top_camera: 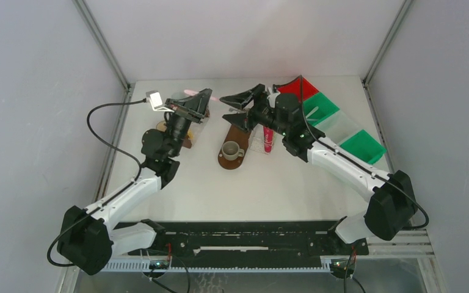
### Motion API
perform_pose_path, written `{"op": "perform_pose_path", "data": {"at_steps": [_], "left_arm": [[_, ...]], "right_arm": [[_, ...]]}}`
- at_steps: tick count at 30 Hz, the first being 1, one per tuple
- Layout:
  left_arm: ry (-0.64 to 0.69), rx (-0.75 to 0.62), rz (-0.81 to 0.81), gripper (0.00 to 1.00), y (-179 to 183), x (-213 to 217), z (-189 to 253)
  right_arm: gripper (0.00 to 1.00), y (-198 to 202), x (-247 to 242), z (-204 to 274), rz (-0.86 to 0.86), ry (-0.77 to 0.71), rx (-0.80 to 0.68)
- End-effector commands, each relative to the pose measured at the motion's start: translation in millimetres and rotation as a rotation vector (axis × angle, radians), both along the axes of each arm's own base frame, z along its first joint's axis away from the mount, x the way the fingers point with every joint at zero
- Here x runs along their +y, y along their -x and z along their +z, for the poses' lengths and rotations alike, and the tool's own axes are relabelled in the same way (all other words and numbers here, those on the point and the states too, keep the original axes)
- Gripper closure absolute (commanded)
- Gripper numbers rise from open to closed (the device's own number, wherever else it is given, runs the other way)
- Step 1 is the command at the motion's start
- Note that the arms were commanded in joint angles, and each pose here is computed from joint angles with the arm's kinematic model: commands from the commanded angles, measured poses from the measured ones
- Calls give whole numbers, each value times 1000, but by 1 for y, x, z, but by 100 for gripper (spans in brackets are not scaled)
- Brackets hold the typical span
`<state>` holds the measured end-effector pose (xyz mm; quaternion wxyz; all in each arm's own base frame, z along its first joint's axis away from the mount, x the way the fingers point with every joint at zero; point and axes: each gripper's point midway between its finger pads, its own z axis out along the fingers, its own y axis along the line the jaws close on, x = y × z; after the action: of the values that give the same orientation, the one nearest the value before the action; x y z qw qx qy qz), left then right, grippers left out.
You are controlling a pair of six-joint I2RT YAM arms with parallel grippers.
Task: Prepare toiletry sets of a toothbrush and toothpaste on the tray
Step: Pick up the toothbrush from the storage box.
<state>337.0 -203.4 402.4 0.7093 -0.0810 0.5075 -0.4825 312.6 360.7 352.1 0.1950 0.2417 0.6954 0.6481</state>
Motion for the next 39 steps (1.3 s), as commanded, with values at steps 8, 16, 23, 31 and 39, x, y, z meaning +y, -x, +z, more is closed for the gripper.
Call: {"op": "perform_pose_path", "data": {"at_steps": [8, 16, 23, 31, 39], "left_arm": [[-32, -139, 33, 100, 19, 5, 22], [-56, -187, 56, 100, 24, 7, 24], [-67, -220, 57, 100, 29, 7, 25], [-69, -236, 53, 95, 31, 6, 27], [-61, -261, 10, 37, 38, 1, 32]], "right_arm": [[47, -20, 11, 20, -111, -221, 154], [57, -26, 18, 21, -156, -327, 187], [80, -27, 20, 20, -159, -358, 191], [100, -28, 14, 26, -167, -424, 152], [100, -33, -7, 38, -208, -480, 84]]}}
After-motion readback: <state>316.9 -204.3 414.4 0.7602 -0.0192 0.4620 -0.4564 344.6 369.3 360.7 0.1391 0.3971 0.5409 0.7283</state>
